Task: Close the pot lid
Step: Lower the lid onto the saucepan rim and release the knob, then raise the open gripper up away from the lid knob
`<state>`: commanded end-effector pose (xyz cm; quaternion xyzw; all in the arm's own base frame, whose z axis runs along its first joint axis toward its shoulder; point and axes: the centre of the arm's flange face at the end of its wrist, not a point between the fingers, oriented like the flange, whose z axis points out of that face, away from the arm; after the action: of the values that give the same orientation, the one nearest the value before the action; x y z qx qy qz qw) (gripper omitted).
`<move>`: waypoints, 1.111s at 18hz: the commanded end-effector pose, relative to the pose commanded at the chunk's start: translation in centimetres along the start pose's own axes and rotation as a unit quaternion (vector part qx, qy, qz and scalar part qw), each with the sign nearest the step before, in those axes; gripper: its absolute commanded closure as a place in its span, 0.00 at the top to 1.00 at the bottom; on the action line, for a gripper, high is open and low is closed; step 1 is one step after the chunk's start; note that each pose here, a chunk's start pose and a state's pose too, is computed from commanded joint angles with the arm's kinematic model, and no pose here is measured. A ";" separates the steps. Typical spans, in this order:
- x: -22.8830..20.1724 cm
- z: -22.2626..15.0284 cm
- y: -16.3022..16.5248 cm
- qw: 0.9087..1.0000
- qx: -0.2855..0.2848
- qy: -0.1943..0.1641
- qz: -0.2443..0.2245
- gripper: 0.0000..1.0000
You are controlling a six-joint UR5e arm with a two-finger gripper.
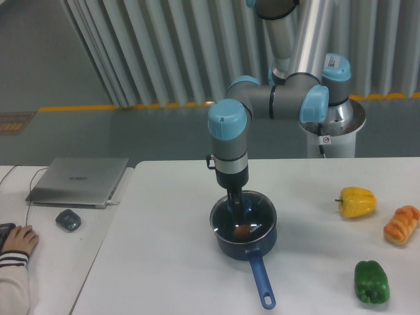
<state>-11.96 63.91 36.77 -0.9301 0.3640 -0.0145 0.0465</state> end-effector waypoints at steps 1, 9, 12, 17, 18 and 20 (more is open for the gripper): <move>0.0 -0.3 0.1 1.000 0.000 -0.002 -0.001 1.00; -1.3 -3.6 2.6 0.999 -0.012 -0.039 -0.016 1.00; -1.4 -3.8 3.4 0.999 -0.013 -0.040 -0.002 1.00; -1.9 -4.9 5.5 0.998 -0.026 -0.049 0.000 1.00; -1.8 -5.0 5.9 0.998 -0.026 -0.048 0.006 1.00; -2.3 -5.0 7.0 0.998 -0.028 -0.047 0.009 1.00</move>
<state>-18.67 60.00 41.07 -0.9273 0.3703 0.0397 0.0376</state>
